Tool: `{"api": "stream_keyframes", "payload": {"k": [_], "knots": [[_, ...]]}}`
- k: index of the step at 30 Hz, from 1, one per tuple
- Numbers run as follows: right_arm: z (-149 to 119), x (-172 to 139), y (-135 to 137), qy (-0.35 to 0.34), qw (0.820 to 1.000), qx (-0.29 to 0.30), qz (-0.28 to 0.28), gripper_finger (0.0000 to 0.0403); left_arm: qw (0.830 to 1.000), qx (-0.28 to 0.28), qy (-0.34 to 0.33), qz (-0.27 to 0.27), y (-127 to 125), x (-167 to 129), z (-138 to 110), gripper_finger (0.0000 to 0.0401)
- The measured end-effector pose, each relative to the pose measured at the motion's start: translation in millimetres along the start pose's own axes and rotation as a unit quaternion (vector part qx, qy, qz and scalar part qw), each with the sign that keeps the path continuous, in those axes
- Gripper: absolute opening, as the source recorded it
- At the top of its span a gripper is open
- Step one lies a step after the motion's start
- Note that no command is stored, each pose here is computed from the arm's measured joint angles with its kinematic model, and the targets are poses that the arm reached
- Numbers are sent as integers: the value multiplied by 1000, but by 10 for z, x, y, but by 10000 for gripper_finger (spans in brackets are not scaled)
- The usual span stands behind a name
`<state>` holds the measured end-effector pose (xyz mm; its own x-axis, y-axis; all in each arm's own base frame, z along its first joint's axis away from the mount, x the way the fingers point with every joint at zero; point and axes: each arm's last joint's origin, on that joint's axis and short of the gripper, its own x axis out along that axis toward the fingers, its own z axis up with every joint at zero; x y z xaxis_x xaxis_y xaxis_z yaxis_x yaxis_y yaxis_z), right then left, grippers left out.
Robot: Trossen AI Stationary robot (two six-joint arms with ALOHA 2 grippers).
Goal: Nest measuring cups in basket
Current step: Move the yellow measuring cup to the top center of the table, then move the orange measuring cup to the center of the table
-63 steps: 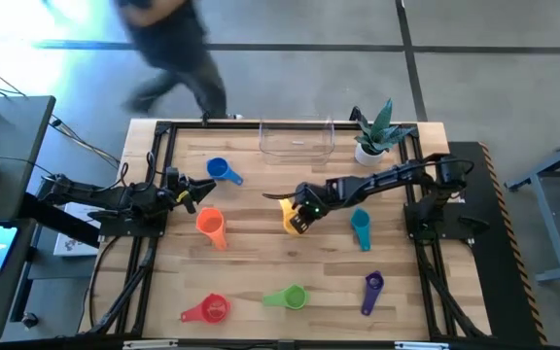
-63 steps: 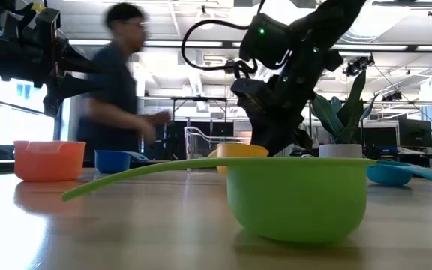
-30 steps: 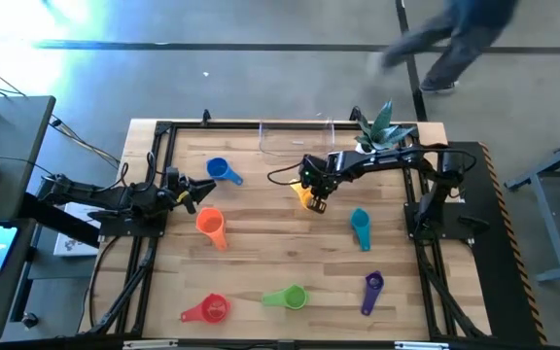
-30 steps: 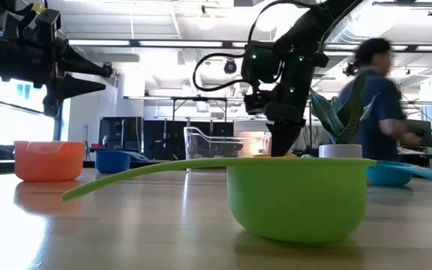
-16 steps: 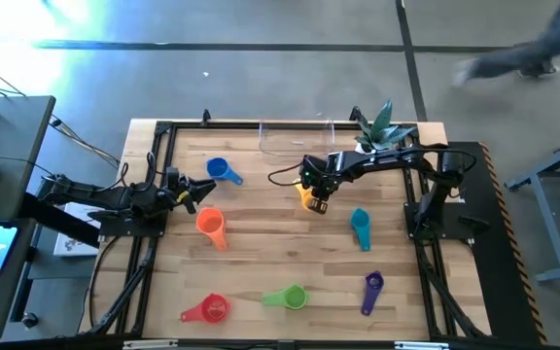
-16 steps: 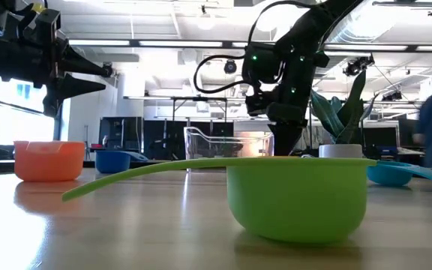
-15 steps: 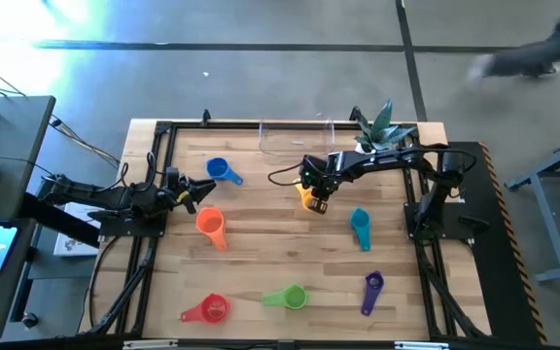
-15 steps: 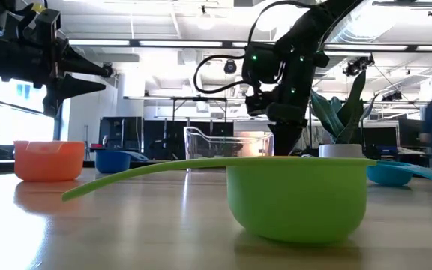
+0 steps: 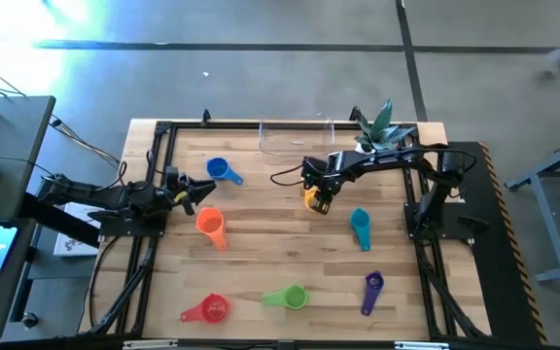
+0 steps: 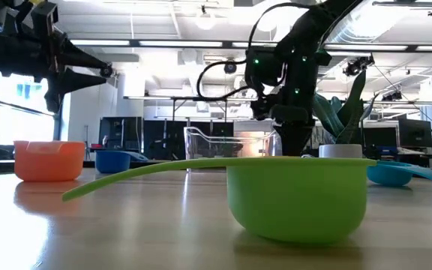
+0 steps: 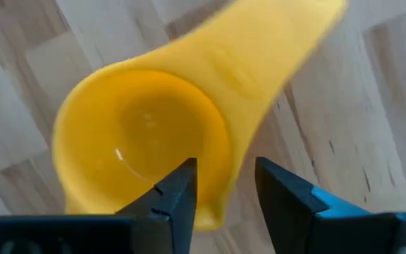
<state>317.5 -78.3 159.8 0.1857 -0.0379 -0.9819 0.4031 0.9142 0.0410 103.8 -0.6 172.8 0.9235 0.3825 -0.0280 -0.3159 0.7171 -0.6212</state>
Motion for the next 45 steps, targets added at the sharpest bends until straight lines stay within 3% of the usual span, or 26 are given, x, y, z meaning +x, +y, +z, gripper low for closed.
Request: {"api": "stream_keyframes", "payload": {"k": [8, 22, 33, 41, 45], "knots": [[144, -154, 27, -23, 1000, 3, 4, 152, 999, 36, 26, 16, -104, -47, 168, 131], [451, -681, 86, -58, 998, -11, 9, 152, 985, 82, 137, 59, -324, -194, 540, 131], [630, -1179, 131, -96, 995, -11, 16, 152, 957, 8, 279, 76, -601, -166, 743, 131], [667, -1502, 148, -107, 994, -11, 19, 152, 928, -93, 318, 170, -692, -14, 696, 131], [683, -1684, 162, -119, 993, -5, 22, 152, 908, -118, 332, 227, -678, 78, 592, 131]]}}
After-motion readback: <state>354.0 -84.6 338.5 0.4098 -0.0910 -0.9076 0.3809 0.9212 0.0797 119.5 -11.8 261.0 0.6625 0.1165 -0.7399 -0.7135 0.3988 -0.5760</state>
